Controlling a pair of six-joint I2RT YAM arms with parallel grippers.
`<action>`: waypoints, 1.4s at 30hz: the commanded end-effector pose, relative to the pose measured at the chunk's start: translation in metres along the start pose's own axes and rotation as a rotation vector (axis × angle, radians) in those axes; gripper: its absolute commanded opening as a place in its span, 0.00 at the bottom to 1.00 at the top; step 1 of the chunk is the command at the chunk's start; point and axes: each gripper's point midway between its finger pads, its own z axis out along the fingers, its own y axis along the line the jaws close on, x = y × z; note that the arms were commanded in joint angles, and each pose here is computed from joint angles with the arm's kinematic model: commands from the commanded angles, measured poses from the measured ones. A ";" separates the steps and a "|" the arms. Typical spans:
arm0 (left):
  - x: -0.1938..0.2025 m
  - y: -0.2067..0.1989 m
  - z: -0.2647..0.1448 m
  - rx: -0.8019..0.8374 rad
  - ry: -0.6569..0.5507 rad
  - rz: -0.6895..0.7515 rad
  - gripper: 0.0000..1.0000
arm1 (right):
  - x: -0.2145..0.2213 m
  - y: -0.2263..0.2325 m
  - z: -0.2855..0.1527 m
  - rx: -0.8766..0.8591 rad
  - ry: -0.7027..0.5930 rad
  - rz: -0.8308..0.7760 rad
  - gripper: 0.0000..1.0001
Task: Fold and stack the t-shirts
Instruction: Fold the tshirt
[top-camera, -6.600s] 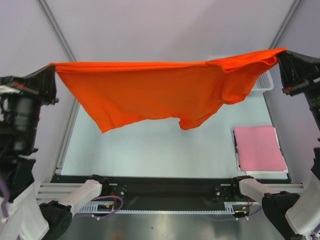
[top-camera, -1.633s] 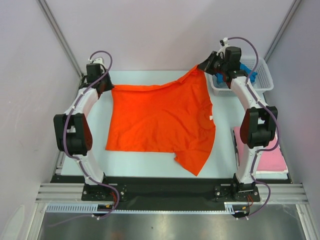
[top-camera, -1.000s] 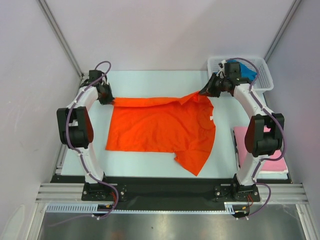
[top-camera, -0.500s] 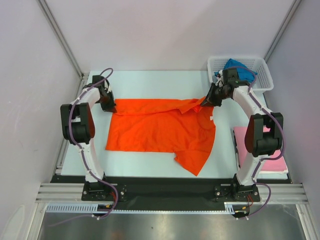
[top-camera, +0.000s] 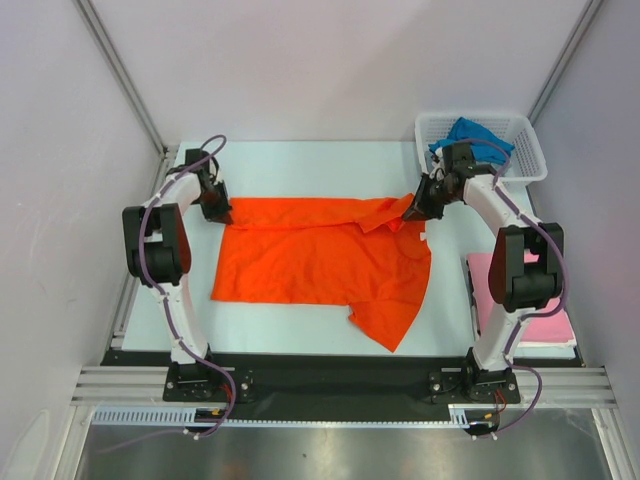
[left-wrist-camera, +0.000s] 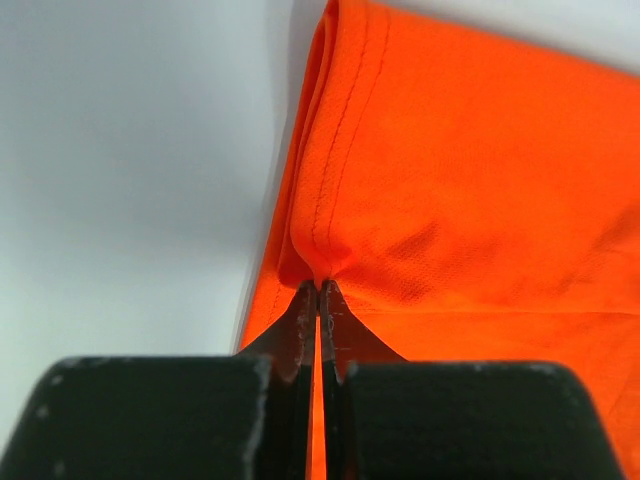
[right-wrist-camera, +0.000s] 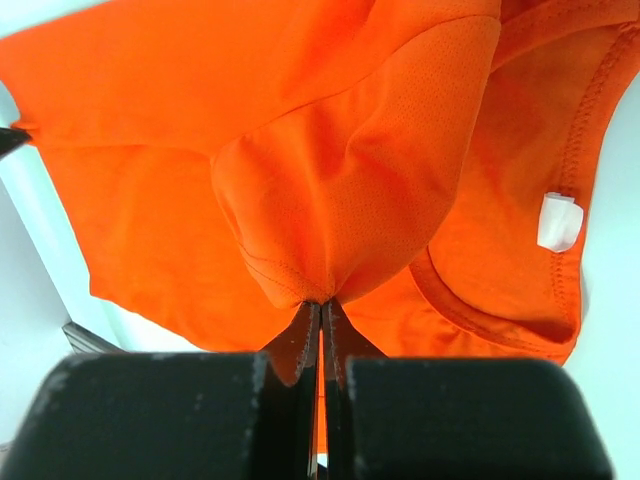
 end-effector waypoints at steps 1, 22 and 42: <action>-0.035 -0.005 -0.016 0.023 -0.095 -0.004 0.00 | -0.003 -0.004 0.004 0.020 0.001 -0.019 0.00; -0.082 -0.020 -0.016 0.128 -0.147 -0.061 0.00 | -0.069 0.023 -0.005 0.006 -0.095 -0.058 0.00; -0.028 0.001 -0.013 0.055 -0.066 -0.047 0.00 | -0.024 -0.009 0.002 0.059 -0.026 -0.027 0.00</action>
